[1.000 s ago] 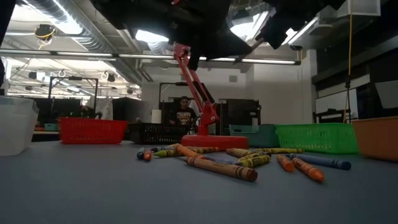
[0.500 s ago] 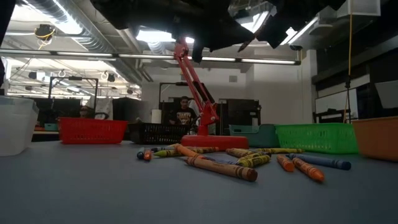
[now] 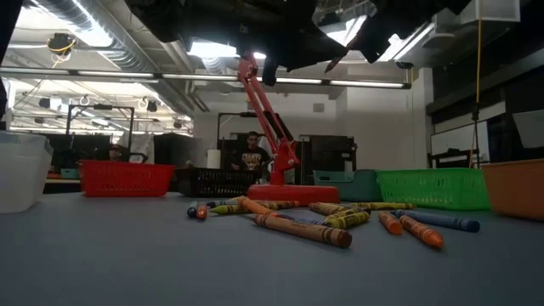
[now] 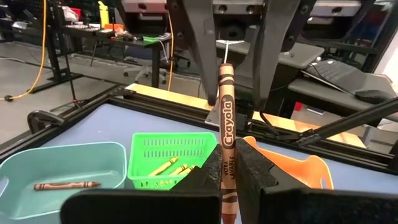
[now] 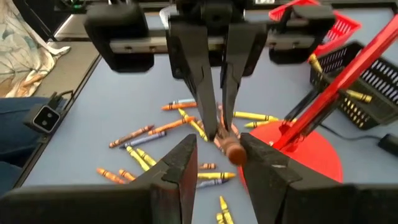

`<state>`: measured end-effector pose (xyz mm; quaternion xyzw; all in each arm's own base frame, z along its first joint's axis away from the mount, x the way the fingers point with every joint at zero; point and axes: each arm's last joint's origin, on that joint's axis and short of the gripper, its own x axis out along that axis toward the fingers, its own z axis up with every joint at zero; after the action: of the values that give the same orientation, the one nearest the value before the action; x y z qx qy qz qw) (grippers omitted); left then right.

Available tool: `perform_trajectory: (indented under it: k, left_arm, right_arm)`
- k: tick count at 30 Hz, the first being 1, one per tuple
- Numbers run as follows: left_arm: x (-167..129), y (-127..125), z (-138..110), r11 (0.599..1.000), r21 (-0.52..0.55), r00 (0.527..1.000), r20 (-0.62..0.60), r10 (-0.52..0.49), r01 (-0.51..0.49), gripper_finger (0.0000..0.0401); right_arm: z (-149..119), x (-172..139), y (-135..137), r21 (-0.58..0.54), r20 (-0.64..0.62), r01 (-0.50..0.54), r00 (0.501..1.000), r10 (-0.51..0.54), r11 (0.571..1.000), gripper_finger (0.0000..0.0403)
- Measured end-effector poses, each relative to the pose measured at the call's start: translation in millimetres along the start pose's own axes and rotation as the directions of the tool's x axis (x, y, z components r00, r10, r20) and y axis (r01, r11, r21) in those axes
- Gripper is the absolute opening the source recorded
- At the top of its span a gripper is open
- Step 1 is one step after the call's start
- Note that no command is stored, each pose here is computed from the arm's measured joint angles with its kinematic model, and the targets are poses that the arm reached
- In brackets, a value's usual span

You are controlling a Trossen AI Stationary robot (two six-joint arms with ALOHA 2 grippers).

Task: Sort crayons
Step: Put the brown crayon into the top right blue bin

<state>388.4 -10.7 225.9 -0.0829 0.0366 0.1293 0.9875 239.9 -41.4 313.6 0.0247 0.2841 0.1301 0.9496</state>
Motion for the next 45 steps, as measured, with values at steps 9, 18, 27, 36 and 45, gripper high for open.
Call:
perform_trajectory:
  k: [9,18,27,36,45]
  left_arm:
    - [0.0,0.0,0.0,1.0,0.004,1.0,0.0,0.0,0.0,0.0005]
    - [0.0,-0.1,0.0,1.0,0.005,1.0,0.0,0.0,0.0,0.0005]
    - [0.0,-0.1,-0.2,1.0,0.007,1.0,-0.002,-0.001,0.001,0.0005]
    - [0.1,0.8,-0.4,1.0,0.014,1.0,-0.002,0.015,-0.015,0.0035]
    - [-0.7,3.5,-10.9,0.997,0.054,0.992,-0.108,0.06,-0.055,0.0099]
  right_arm:
    - [2.8,0.0,-0.4,-0.012,0.027,0.004,1.0,-0.004,1.0,0.012]
    - [0.8,0.0,-0.1,-0.003,0.007,0.002,1.0,-0.001,1.0,0.0095]
    - [0.8,-0.1,-0.3,-0.003,0.008,0.002,1.0,-0.002,1.0,0.0016]
    - [0.5,-0.1,-2.7,-0.004,-0.005,0.089,0.996,-0.089,0.996,0.0032]
    - [-11.4,-3.2,-10.3,-0.039,-0.165,0.39,0.905,-0.391,0.92,0.0015]
